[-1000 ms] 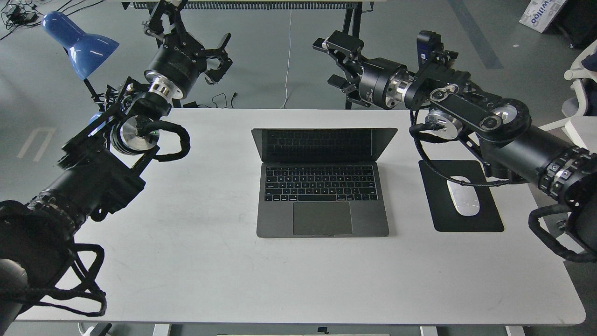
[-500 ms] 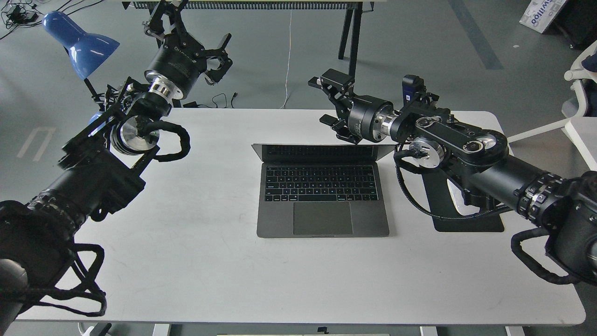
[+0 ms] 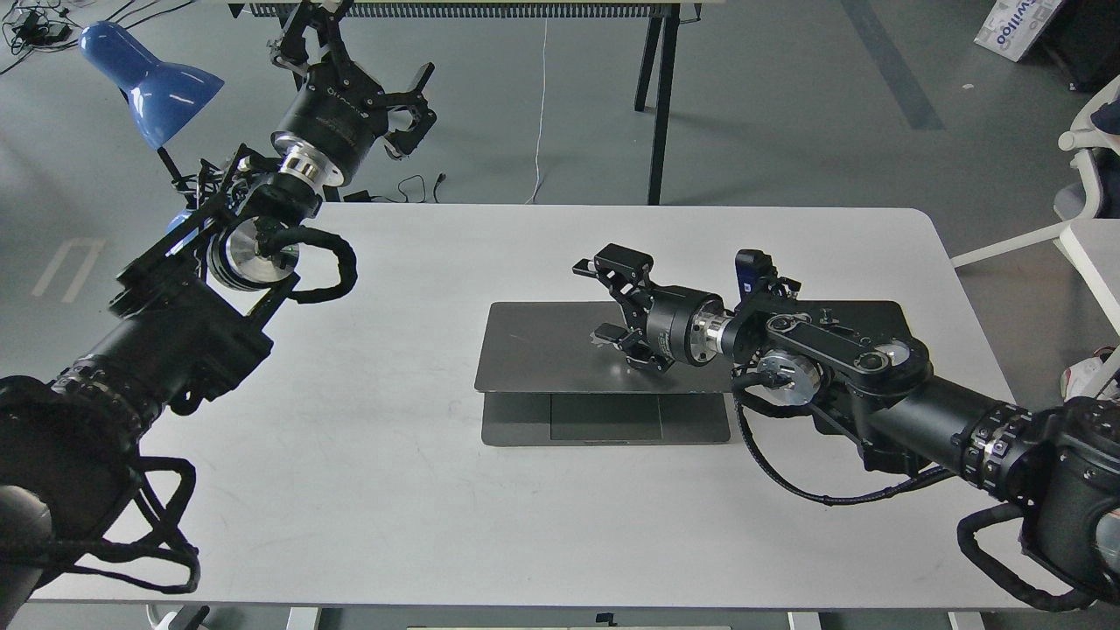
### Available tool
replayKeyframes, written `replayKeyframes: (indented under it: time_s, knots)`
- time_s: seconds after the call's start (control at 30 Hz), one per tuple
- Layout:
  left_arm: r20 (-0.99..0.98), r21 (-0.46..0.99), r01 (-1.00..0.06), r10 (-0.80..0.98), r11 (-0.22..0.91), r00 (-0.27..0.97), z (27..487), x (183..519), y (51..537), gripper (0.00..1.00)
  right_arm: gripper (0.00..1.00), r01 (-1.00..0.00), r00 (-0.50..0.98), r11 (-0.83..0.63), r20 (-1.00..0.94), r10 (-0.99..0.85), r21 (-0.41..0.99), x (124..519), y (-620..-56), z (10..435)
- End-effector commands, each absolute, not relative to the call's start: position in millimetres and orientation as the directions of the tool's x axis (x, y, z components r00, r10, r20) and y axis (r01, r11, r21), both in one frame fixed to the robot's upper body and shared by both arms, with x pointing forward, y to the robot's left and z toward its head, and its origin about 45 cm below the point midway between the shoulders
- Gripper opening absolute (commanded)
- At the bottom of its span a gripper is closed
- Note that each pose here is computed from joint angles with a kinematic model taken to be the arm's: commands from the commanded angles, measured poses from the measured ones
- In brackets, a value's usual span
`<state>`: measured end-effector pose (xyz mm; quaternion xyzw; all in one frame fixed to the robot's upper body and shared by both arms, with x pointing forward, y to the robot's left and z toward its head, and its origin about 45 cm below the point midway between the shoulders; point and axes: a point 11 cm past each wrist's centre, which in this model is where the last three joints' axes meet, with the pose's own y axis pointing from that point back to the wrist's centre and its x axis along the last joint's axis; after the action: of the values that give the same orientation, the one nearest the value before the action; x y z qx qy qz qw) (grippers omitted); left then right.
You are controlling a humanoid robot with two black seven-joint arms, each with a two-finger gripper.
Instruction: Close notebook with right arm
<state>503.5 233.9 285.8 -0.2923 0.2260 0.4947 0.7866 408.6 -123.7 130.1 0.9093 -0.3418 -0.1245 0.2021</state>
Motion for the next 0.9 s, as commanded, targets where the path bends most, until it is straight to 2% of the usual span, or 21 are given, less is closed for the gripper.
replayKeyframes:
  time_s: [0.0,0.53,0.87]
  knots:
    - [-0.645,-0.236,-0.910,0.646,0.340,0.408,285.8,503.6,233.9,1.00,1.00,-0.562,0.725,-0.674,-0.108,-0.681,0.480,396.4,-129.2,111.7]
    - [-0.645,-0.236,-0.910,0.646,0.340,0.408,285.8,503.6,233.9,1.00,1.00,-0.534,0.716,-0.643,-0.110,-0.689,0.549,373.6,-142.7,78.7]
    - [-0.645,-0.235,-0.911,0.646,0.339,0.407,285.1,503.3,234.1,1.00,1.00,-0.546,0.716,-0.650,-0.108,-0.689,0.529,375.6,-145.1,88.5]
